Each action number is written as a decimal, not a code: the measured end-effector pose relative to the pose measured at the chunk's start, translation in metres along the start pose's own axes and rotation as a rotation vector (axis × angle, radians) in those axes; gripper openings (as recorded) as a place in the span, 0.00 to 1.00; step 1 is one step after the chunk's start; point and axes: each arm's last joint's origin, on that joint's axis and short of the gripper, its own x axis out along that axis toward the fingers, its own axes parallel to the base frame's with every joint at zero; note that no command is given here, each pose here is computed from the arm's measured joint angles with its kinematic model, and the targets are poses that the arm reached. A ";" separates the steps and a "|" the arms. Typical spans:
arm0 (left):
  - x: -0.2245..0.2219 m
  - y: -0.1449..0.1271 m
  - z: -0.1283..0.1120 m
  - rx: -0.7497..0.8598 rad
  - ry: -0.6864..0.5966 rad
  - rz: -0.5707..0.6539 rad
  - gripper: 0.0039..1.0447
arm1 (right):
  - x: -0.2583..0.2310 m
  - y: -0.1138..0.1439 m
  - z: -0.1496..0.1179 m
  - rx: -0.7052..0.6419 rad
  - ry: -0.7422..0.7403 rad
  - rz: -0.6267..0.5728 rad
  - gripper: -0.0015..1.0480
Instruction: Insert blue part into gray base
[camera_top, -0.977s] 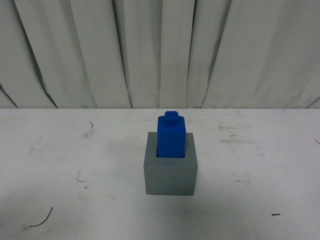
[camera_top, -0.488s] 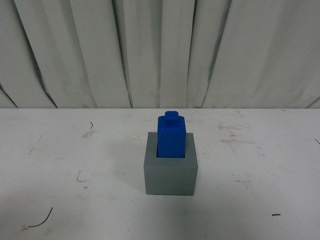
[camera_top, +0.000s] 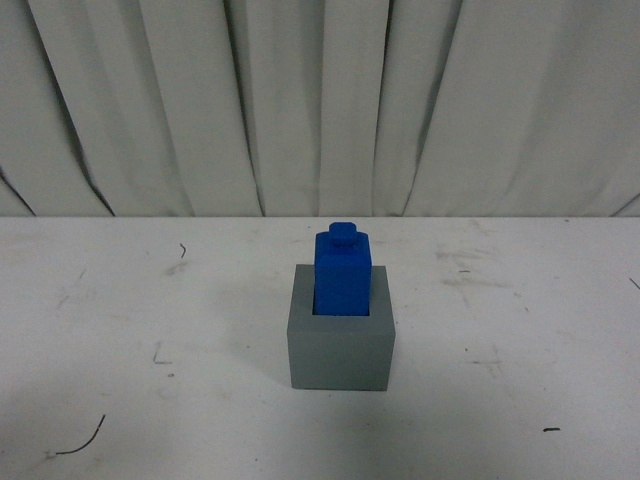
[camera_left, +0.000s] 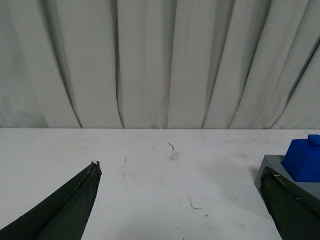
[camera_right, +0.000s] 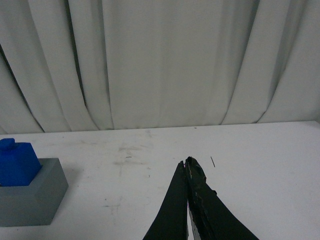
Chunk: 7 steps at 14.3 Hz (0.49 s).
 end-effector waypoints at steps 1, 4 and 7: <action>0.000 0.000 0.000 0.000 0.000 0.000 0.94 | -0.001 0.000 0.000 0.000 -0.002 0.000 0.02; 0.000 0.000 0.000 0.000 0.000 0.000 0.94 | -0.013 0.000 0.000 0.000 -0.015 0.000 0.02; 0.000 0.000 0.000 0.000 0.000 0.000 0.94 | -0.012 0.000 -0.003 0.000 0.008 0.000 0.02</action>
